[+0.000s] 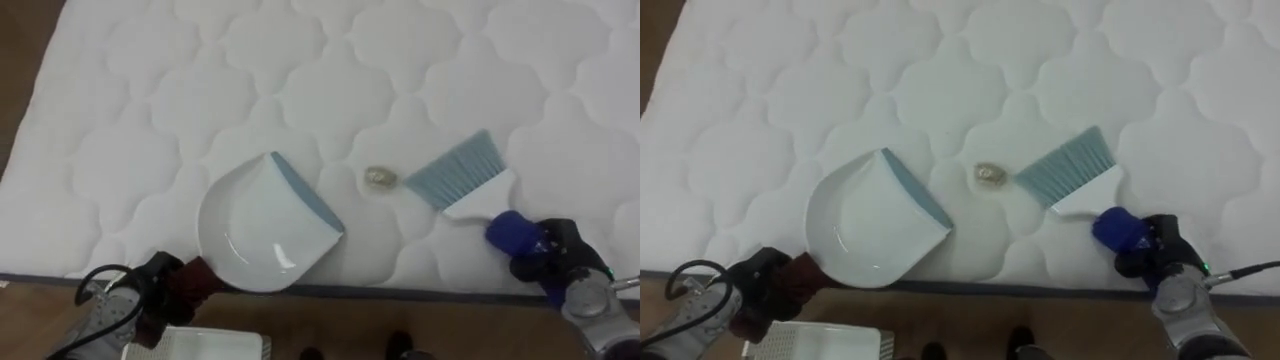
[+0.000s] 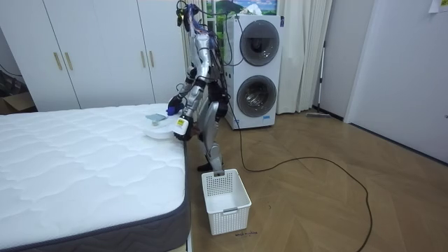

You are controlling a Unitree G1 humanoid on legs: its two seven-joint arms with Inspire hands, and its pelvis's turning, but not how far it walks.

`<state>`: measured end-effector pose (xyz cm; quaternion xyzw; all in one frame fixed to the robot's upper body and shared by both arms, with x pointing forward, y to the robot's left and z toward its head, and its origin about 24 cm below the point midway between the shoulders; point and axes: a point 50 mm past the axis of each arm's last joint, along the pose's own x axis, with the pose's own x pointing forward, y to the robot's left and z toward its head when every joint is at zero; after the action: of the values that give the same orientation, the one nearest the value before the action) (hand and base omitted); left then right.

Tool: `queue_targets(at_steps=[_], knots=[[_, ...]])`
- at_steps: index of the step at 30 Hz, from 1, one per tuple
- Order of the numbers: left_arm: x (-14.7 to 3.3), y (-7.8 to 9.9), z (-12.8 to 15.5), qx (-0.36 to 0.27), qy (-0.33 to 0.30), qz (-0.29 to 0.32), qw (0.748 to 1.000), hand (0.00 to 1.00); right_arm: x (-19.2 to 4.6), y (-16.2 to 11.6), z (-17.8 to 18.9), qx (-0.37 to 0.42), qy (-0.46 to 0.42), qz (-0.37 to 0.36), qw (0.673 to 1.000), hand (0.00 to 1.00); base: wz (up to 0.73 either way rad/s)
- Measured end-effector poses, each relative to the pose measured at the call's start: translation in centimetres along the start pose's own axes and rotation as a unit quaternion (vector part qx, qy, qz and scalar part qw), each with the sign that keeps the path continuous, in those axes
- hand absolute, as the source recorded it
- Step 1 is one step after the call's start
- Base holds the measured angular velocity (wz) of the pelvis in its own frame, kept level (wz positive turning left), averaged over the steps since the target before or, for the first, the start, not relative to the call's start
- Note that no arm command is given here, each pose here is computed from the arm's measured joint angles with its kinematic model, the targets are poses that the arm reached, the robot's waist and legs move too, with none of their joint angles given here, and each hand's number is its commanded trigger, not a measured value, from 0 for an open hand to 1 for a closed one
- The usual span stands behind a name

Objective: Clean bed

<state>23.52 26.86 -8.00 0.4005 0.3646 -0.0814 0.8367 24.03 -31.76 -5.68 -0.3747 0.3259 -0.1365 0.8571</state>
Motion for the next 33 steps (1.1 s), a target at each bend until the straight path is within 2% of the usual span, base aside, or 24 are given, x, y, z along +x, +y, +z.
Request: queue_targets(at_steps=[9, 13, 16, 18, 21, 24, 29, 33], knots=[[0.0, 0.8, 0.4, 0.014, -0.010, 0.010, 1.000, 1.00, 0.6, -2.7, 0.0, -0.094, -0.003, -0.022, 0.995, 1.00, -0.01], [-0.2, 1.5, 0.0, 0.043, -0.005, 0.017, 0.999, 1.00, 1.3, -6.1, 1.6, -0.187, -0.030, -0.059, 0.980, 1.00, -0.04], [-0.3, 2.4, -0.1, 0.055, -0.004, 0.028, 0.998, 1.00, 1.6, -7.7, 2.9, -0.281, -0.055, -0.082, 0.955, 1.00, -0.04], [-0.4, 3.1, -0.6, 0.062, 0.002, 0.035, 0.997, 1.00, 1.8, -8.7, 4.4, -0.363, -0.083, -0.098, 0.923, 1.00, -0.09], [-0.5, 3.5, -0.7, 0.067, 0.004, 0.031, 0.997, 1.00, 1.8, -10.4, 6.0, -0.426, -0.111, -0.129, 0.889, 1.00, -0.06], [-0.6, 4.2, -0.4, 0.077, -0.002, 0.035, 0.996, 1.00, 1.6, -11.3, 7.8, -0.475, -0.143, -0.154, 0.854, 1.00, 0.00], [-0.6, 4.5, -0.3, 0.085, -0.007, 0.035, 0.996, 1.00, 1.4, -11.1, 8.9, -0.530, -0.176, -0.171, 0.812, 1.00, 0.02], [-0.7, 4.9, -0.3, 0.094, -0.006, 0.038, 0.995, 1.00, 1.1, -10.9, 10.9, -0.577, -0.214, -0.191, 0.765, 1.00, -0.01]])
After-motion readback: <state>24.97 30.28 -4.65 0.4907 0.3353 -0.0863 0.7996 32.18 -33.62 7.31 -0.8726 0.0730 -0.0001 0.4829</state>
